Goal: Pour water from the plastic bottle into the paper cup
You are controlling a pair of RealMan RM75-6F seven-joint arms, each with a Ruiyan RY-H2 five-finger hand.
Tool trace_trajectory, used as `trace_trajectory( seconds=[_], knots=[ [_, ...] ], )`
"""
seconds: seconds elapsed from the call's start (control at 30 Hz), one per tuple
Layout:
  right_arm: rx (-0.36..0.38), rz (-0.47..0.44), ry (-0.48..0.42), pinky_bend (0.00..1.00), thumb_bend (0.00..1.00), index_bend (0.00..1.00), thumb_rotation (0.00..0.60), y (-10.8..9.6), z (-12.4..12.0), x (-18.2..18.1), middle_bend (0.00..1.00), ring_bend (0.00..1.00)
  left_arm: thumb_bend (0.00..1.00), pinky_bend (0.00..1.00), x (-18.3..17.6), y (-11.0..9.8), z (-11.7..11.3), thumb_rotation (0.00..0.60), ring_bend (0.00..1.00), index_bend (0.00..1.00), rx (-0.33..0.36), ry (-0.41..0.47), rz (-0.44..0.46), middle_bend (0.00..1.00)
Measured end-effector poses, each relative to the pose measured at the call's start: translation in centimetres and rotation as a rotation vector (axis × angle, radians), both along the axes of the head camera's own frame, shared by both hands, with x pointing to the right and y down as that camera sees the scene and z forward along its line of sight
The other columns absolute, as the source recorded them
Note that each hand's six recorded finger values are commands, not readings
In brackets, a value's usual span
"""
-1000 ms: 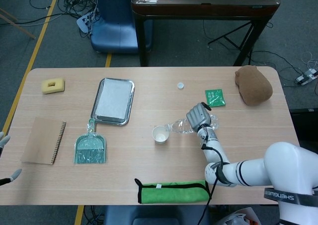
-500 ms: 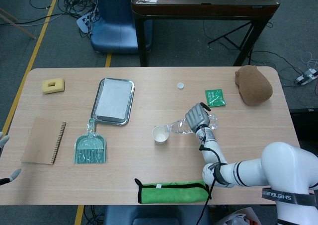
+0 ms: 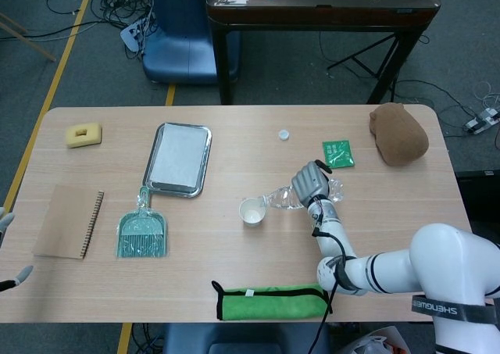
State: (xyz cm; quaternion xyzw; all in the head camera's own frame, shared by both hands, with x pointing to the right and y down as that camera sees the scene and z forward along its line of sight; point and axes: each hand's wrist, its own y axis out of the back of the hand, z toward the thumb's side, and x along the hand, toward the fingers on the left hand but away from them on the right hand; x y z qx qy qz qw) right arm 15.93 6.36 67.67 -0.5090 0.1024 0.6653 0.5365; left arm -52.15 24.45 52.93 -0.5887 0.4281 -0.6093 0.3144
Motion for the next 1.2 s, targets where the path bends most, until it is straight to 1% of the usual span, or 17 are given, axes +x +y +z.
trace_trajectory(
  seconds=[0.5,1.0,1.2],
  knots=[
    [0.017,-0.029,0.024,0.47,0.28,0.64,0.600,-0.04,-0.16,-0.35,0.65,0.53,0.15,0.35,-0.04,-0.01,-0.05,0.600,0.04,0.00,0.000,0.001,-0.002,0.00],
    [0.019,-0.024,0.020,0.47,0.28,0.64,0.600,-0.04,-0.12,-0.52,0.65,0.53,0.15,0.35,-0.06,-0.01,-0.09,0.600,0.04,0.00,0.000,0.001,-0.003,0.00],
    [0.013,-0.009,0.003,0.47,0.28,0.64,0.600,0.04,-0.04,-0.52,0.65,0.53,0.15,0.35,-0.06,0.00,-0.10,0.600,0.04,0.00,0.000,0.001,-0.003,0.00]
  ],
)
